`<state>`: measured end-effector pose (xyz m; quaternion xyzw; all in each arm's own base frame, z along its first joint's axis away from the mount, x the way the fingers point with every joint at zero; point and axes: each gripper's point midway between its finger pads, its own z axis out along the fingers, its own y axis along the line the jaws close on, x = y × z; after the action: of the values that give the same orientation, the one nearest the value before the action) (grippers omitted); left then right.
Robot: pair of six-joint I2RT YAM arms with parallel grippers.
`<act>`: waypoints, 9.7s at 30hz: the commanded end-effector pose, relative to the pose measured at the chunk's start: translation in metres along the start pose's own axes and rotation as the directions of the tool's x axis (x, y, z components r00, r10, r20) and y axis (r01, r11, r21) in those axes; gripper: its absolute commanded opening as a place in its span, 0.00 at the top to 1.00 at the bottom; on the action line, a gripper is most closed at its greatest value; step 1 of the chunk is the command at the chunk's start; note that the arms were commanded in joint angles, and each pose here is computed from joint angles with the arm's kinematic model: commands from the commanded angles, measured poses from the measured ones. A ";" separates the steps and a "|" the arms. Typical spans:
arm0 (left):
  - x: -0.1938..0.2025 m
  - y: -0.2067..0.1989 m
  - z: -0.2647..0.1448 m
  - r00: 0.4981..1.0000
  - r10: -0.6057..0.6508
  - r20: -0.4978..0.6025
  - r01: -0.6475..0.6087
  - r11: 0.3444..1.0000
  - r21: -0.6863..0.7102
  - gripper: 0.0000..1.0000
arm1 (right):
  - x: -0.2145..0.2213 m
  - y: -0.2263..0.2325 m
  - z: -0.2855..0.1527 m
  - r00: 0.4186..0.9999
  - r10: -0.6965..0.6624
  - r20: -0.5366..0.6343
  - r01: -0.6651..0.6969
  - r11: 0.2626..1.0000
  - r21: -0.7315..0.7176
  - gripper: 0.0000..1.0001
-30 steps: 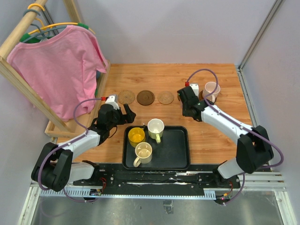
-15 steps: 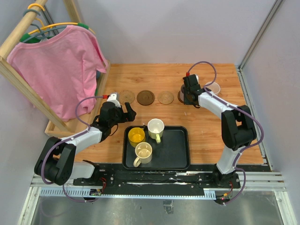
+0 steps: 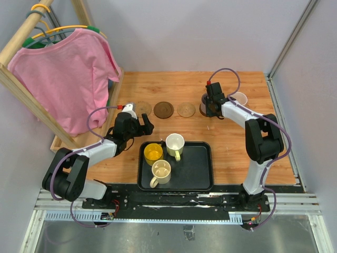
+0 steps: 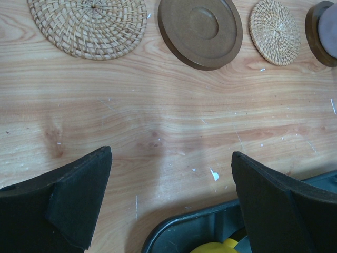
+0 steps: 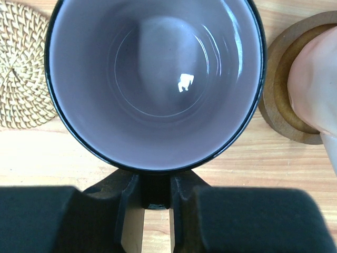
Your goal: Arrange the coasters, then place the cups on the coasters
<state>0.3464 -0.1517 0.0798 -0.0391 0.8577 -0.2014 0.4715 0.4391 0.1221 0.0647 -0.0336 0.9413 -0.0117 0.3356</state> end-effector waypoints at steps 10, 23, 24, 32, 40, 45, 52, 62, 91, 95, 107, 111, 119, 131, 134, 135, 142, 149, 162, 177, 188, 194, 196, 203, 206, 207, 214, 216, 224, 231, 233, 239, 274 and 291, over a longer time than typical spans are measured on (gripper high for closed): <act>-0.011 -0.005 0.006 1.000 0.015 0.027 -0.016 1.000 0.014 0.00 | -0.032 -0.009 0.006 0.993 0.095 0.066 -0.096 0.995 0.005 0.99; -0.008 -0.005 0.005 1.000 0.011 0.019 -0.011 1.000 0.017 0.00 | -0.025 -0.006 -0.002 0.991 0.131 0.039 -0.131 0.991 -0.009 0.61; -0.008 -0.005 0.004 1.000 0.011 0.019 -0.011 1.000 0.017 0.00 | -0.024 -0.006 -0.002 0.991 0.131 0.037 -0.131 0.991 -0.009 0.56; -0.010 -0.007 0.002 1.000 0.006 0.024 -0.007 1.000 0.024 0.00 | -0.015 -0.007 -0.006 0.990 0.136 0.022 -0.136 0.991 -0.013 0.43; -0.020 -0.015 -0.009 0.998 0.018 0.067 -0.021 0.998 0.056 0.00 | -0.007 -0.006 -0.030 0.987 0.156 0.037 -0.155 0.987 -0.039 0.39; -0.026 -0.021 -0.018 0.995 0.030 0.100 -0.038 0.996 0.077 0.00 | 0.006 -0.005 -0.055 0.987 0.152 0.049 -0.150 0.988 -0.040 0.32; -0.015 -0.031 -0.025 0.995 0.038 0.091 -0.048 0.993 0.104 0.00 | 0.033 0.018 -0.111 0.986 0.129 0.109 -0.119 0.988 -0.097 0.12; 0.001 -0.040 -0.038 0.996 0.032 0.085 -0.043 0.990 0.137 0.00 | 0.072 0.091 -0.181 0.989 0.035 0.145 0.014 0.945 -0.327 0.03; 0.023 -0.037 -0.052 0.997 0.005 0.073 -0.013 0.993 0.116 0.00 | 0.169 0.168 -0.178 0.974 -0.227 -0.008 0.205 0.894 -0.398 0.18; 0.026 -0.037 -0.052 0.998 0.006 0.068 -0.014 0.993 0.120 0.00 | 0.170 0.170 -0.173 0.974 -0.226 -0.003 0.207 0.900 -0.383 0.27; 0.028 -0.035 -0.051 0.998 0.009 0.064 -0.016 0.993 0.114 0.00 | 0.174 0.179 -0.163 0.973 -0.231 -0.004 0.212 0.901 -0.380 0.49; 0.029 -0.035 -0.051 0.998 0.009 0.062 -0.016 0.993 0.113 0.00 | 0.174 0.180 -0.162 0.977 -0.214 0.008 0.201 0.900 -0.386 0.50; 0.030 -0.034 -0.051 0.998 0.005 0.058 -0.011 0.994 0.110 0.00 | 0.175 0.180 -0.160 0.978 -0.208 0.020 0.200 0.901 -0.385 0.55; 0.031 -0.032 -0.052 0.998 -0.002 0.061 -0.004 0.995 0.104 0.00 | 0.184 0.182 -0.152 0.975 -0.222 0.009 0.208 0.900 -0.383 0.77; 0.032 -0.032 -0.053 0.998 -0.003 0.061 -0.003 0.995 0.102 0.00 | 0.185 0.181 -0.150 0.974 -0.228 0.007 0.214 0.901 -0.378 0.88; 0.031 -0.032 -0.053 0.998 -0.004 0.062 -0.002 0.995 0.102 0.00 | 0.186 0.181 -0.149 0.973 -0.232 0.006 0.217 0.901 -0.377 0.87; 0.032 -0.031 -0.054 0.998 -0.005 0.063 -0.002 0.995 0.101 0.00 | 0.191 0.181 -0.144 0.968 -0.252 -0.013 0.230 0.904 -0.361 0.69; 0.032 -0.030 -0.054 0.998 -0.007 0.065 0.000 0.995 0.099 0.00 | 0.191 0.184 -0.143 0.964 -0.265 -0.015 0.242 0.900 -0.362 0.70; 0.032 -0.031 -0.053 0.998 -0.008 0.065 0.002 0.995 0.100 0.00 | 0.186 0.184 -0.152 0.958 -0.288 0.019 0.275 0.892 -0.359 0.99; 0.029 -0.033 -0.054 0.997 0.000 0.074 -0.008 0.994 0.108 0.00 | 0.107 0.155 -0.200 0.949 -0.265 0.174 0.291 0.945 -0.149 0.99; 0.027 -0.032 -0.054 0.997 0.021 0.075 -0.028 0.994 0.103 0.00 | 0.058 0.160 -0.187 0.943 -0.211 0.258 0.246 0.963 -0.108 0.99; 0.028 -0.031 -0.052 0.997 0.022 0.075 -0.029 0.995 0.095 0.00 | 0.044 0.151 -0.173 0.944 -0.162 0.287 0.203 0.972 -0.116 0.99; 0.029 -0.031 -0.050 0.997 0.026 0.070 -0.033 0.995 0.094 0.00 | 0.037 0.146 -0.166 0.946 -0.129 0.296 0.172 0.977 -0.124 0.99; 0.028 -0.030 -0.042 0.997 0.052 0.063 -0.057 0.995 0.081 0.00 | -0.002 0.133 -0.136 0.936 -0.023 0.352 0.057 0.995 -0.085 0.99; 0.027 -0.031 -0.038 0.996 0.063 0.061 -0.067 0.995 0.076 0.00 | -0.015 0.133 -0.122 0.930 0.015 0.368 0.016 0.997 -0.080 0.99; 0.026 -0.031 -0.037 0.996 0.066 0.062 -0.071 0.995 0.075 0.00 | -0.019 0.134 -0.116 0.929 0.024 0.369 0.004 0.997 -0.076 0.99; 0.019 -0.034 -0.034 0.993 0.090 0.079 -0.097 0.992 0.078 0.00 | -0.042 0.137 -0.082 0.911 0.082 0.404 -0.066 0.996 -0.055 0.99; 0.020 -0.034 -0.033 0.992 0.098 0.075 -0.104 0.992 0.074 0.00 | -0.047 0.138 -0.074 0.904 0.093 0.418 -0.080 0.996 -0.049 0.99; 0.026 -0.029 -0.031 0.991 0.118 0.056 -0.121 0.991 0.062 0.00 | -0.066 0.135 -0.052 0.877 0.113 0.466 -0.112 0.993 -0.028 0.99; 0.029 -0.029 -0.028 0.992 0.118 0.049 -0.121 0.991 0.063 0.00 | -0.070 0.129 -0.038 0.880 0.092 0.466 -0.104 0.995 0.000 0.99; 0.029 -0.029 -0.028 0.992 0.115 0.047 -0.117 0.991 0.064 0.00 | -0.071 0.127 -0.036 0.881 0.091 0.465 -0.105 0.995 0.003 0.99; 0.033 -0.028 -0.027 0.993 0.111 0.037 -0.114 0.992 0.061 0.00 | -0.068 0.125 -0.031 0.886 0.086 0.455 -0.100 0.995 0.006 0.99; 0.035 -0.026 -0.028 0.995 0.099 0.034 -0.101 0.993 0.056 0.00 | -0.029 0.122 -0.009 0.924 0.093 0.372 -0.102 0.995 0.003 0.99; 0.036 -0.025 -0.030 0.995 0.092 0.030 -0.093 0.994 0.055 0.00 | -0.009 0.120 -0.011 0.938 0.106 0.331 -0.105 0.994 -0.019 0.45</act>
<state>0.2975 -0.1727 0.0689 0.0113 0.8508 -0.2005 0.4856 0.4318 0.2453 0.0593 0.0027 0.8786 0.0017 0.4775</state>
